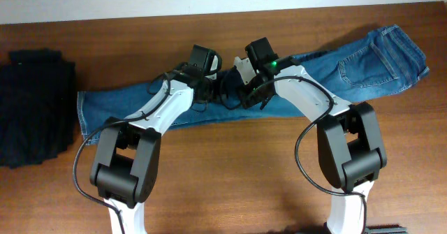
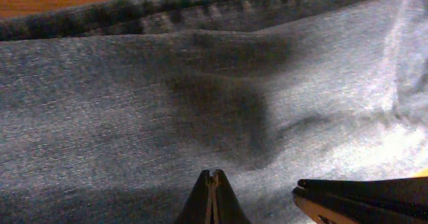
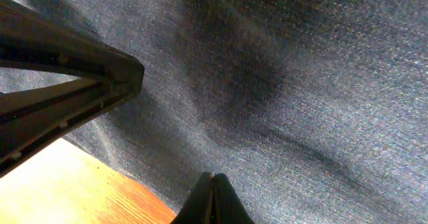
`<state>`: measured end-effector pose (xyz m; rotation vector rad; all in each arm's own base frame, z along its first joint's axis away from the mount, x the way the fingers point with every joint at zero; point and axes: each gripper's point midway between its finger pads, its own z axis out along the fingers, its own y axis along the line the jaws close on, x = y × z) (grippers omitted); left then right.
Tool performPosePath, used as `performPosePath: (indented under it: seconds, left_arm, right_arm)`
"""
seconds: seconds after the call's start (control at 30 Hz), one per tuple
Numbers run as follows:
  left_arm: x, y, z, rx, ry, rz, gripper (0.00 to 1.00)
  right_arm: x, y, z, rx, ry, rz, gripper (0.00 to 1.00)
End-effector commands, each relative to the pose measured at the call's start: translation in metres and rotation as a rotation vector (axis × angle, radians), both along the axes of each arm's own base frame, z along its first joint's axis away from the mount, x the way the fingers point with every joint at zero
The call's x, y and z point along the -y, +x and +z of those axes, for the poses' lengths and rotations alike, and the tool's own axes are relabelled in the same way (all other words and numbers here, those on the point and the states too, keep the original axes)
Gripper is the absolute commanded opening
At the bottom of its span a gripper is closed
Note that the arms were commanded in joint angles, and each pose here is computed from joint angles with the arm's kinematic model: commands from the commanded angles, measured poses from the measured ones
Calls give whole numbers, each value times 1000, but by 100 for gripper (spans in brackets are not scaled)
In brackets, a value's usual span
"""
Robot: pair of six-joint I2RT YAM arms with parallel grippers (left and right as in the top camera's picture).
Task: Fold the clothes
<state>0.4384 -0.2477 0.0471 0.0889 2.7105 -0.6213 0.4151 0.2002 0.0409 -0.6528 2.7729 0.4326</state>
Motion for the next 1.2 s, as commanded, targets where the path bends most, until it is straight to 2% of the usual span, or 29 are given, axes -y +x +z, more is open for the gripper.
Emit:
performPosePath:
  seconds: [0.0, 0.57, 1.03, 1.17]
  left_arm:
    - [9, 3, 19, 46, -10, -5, 1]
    - [-15, 3, -7, 42, 124, 58, 1]
    - [-20, -9, -66, -69, 182, 50, 1]
    - [-22, -11, -75, -86, 192, 49, 1]
  right_arm:
    - [-2, 1, -15, -26, -14, -21, 4]
    - [8, 6, -28, -28, -68, -68, 4]
    - [8, 8, -27, -22, -66, -79, 4]
    - [19, 12, -29, -6, -123, -127, 4]
